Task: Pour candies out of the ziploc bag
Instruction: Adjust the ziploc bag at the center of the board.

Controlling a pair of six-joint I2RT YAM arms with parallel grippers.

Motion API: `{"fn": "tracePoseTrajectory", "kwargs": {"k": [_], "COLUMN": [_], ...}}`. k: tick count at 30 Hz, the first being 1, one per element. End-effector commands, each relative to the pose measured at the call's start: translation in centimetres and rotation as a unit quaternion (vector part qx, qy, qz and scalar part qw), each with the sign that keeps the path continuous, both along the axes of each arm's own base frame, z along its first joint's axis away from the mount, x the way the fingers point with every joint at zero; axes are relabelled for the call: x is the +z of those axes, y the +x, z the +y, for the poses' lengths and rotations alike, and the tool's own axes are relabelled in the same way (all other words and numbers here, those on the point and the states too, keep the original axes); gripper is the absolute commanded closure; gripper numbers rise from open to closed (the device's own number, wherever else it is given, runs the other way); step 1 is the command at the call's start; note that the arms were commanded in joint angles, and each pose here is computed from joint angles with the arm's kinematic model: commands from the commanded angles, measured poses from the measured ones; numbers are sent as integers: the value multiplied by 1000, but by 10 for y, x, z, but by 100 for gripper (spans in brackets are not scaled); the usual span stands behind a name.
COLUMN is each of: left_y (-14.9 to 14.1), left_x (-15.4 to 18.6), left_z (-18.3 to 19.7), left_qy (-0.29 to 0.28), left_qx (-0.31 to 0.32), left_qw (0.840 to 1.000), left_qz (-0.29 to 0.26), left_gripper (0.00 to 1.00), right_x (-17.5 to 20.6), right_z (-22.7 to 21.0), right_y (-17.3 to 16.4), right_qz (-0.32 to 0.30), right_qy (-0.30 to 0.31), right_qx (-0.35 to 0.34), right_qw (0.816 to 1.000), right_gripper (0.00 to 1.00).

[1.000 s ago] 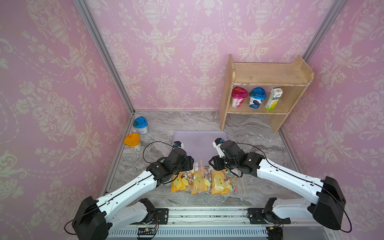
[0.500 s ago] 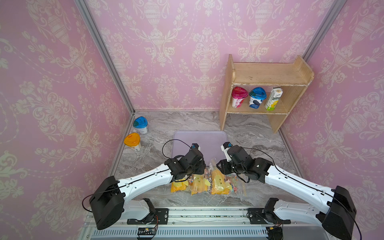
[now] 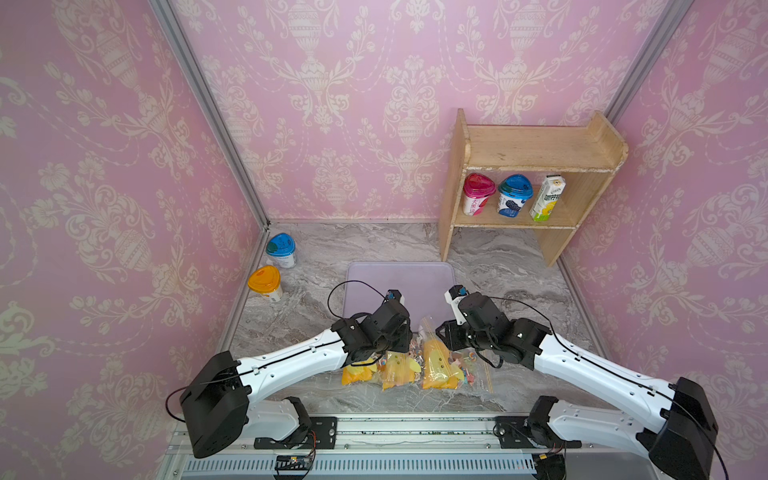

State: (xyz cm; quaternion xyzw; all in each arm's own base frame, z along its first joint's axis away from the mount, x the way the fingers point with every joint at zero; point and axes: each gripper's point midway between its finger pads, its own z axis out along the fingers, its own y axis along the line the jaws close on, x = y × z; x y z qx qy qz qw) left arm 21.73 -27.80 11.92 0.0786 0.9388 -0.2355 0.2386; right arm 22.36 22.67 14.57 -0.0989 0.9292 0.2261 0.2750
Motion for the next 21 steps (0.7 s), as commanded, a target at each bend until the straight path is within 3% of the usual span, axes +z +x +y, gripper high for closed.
{"fn": "tracePoseTrajectory", "kwargs": {"k": [1,21], "left_y": [-11,-17], "left_x": [-11,-21], "left_z": [4,1], "left_qy": [10,23], "left_qx": [-7,-18], "left_qw": [1000,999], "left_qz": [20,31], "left_gripper": [64,74], "right_x": [-1,0], "right_z": [-5,-2], "right_y": [1,4], "right_qz": [-2,0], "right_qy": [1,0], "right_qx": [-13,-13], "right_qw": [1000,1000], "right_gripper": [66,70]}}
